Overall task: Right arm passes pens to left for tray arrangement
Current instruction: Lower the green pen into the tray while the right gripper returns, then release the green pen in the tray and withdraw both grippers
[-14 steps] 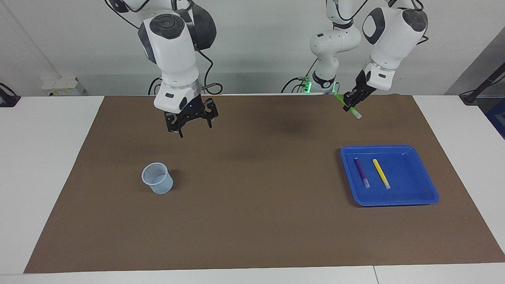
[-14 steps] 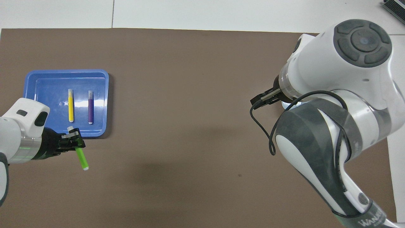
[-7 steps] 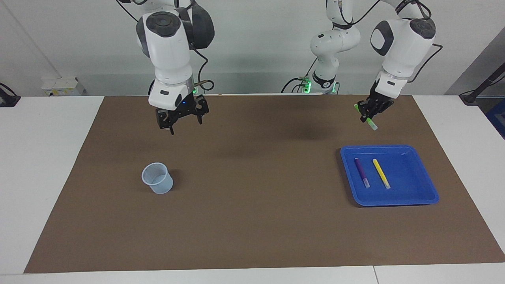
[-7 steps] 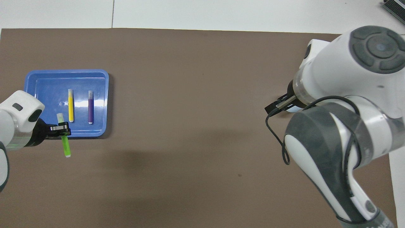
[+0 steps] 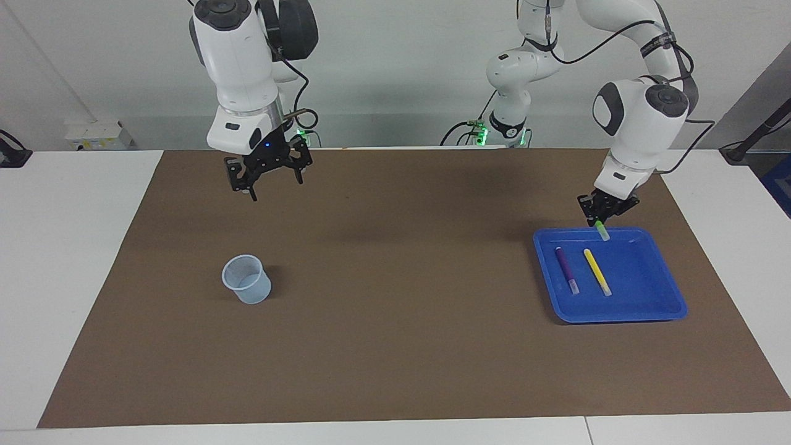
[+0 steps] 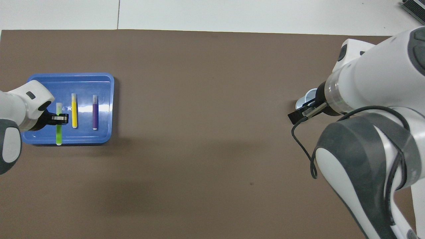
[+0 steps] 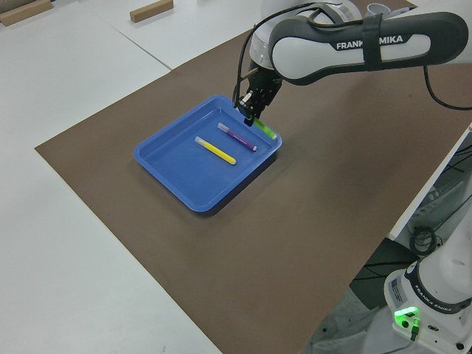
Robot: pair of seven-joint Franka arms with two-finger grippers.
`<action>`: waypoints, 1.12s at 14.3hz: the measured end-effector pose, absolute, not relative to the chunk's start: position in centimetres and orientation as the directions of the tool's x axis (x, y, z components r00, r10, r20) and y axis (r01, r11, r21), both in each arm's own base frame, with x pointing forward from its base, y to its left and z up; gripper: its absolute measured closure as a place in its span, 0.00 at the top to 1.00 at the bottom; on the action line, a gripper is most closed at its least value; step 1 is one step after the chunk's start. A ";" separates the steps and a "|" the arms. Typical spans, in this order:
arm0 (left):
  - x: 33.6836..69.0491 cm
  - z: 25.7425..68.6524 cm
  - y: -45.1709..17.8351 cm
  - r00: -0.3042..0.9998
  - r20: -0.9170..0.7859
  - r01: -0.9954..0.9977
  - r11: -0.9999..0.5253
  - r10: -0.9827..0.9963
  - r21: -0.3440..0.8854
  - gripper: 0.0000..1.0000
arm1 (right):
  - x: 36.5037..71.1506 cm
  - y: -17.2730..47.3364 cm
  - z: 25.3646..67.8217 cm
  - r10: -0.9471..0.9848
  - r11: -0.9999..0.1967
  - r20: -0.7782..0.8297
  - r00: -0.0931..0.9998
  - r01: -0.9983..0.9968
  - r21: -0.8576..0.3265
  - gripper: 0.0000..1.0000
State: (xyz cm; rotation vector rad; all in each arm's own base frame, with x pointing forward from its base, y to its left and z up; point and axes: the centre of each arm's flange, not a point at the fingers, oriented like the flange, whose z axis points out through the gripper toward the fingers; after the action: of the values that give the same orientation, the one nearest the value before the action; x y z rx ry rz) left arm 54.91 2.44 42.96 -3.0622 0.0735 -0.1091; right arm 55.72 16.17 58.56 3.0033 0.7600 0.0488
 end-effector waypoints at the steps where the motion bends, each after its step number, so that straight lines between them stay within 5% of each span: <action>1: 55.4 42.4 3.4 0.996 0.075 -0.038 -0.996 -0.044 -0.077 0.19 | 55.5 16.4 58.4 0.479 -0.877 0.015 0.878 0.478 0.052 1.00; 16: 60.4 33.1 10.6 0.993 0.121 -0.010 -0.998 -0.017 -0.061 0.19 | 55.0 13.8 58.0 0.436 -0.900 0.042 0.899 0.433 0.055 1.00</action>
State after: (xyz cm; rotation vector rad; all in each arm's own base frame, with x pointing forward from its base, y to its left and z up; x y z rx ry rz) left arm 60.40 10.63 33.08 -3.0759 0.0209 -0.1870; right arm 55.01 13.84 57.96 3.0183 0.6909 0.0825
